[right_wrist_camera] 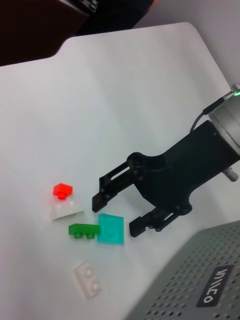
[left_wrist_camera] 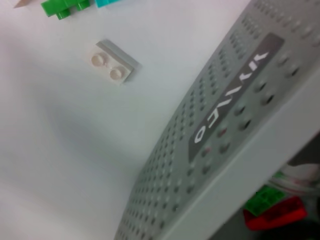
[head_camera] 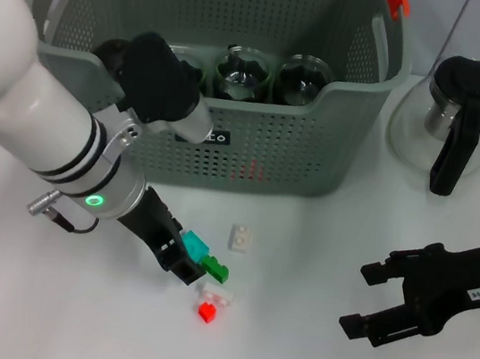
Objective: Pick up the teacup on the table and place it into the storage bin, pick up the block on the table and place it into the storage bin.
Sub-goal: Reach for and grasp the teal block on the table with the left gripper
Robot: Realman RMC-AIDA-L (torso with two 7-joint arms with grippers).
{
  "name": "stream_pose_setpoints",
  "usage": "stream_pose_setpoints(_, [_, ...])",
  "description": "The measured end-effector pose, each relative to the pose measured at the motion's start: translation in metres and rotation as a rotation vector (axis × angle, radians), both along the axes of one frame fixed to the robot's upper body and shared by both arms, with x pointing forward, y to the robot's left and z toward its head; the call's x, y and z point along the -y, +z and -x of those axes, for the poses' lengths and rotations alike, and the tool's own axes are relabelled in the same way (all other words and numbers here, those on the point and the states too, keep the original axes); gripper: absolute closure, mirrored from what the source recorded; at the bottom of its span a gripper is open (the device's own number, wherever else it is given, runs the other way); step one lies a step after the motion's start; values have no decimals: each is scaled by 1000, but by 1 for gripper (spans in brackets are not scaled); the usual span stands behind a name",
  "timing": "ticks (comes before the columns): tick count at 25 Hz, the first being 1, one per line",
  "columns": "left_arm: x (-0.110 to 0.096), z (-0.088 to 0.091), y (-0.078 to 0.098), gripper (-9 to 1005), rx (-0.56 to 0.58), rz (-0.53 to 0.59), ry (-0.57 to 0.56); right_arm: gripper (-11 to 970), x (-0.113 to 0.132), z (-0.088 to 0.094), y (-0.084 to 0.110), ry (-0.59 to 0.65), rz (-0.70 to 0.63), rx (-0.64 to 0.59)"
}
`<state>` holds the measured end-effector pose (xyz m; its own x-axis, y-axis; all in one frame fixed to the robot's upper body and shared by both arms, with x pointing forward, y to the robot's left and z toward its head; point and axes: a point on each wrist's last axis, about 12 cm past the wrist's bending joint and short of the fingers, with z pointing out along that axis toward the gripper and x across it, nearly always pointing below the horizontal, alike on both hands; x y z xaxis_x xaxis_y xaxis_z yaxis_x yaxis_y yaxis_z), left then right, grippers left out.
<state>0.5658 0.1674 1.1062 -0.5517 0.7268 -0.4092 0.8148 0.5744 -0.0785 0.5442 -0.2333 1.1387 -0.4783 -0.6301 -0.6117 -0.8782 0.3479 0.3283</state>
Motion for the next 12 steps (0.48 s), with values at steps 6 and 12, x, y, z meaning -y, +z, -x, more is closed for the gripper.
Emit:
stream_pose_setpoints(6, [6,0,-5,230,24,-53,-2,11,0,-1,-3,3,2,-4])
stream_pose_setpoints(12, [8,-1,-7,231,36,-71,-4,11,-1,-1,-3,6,2,4])
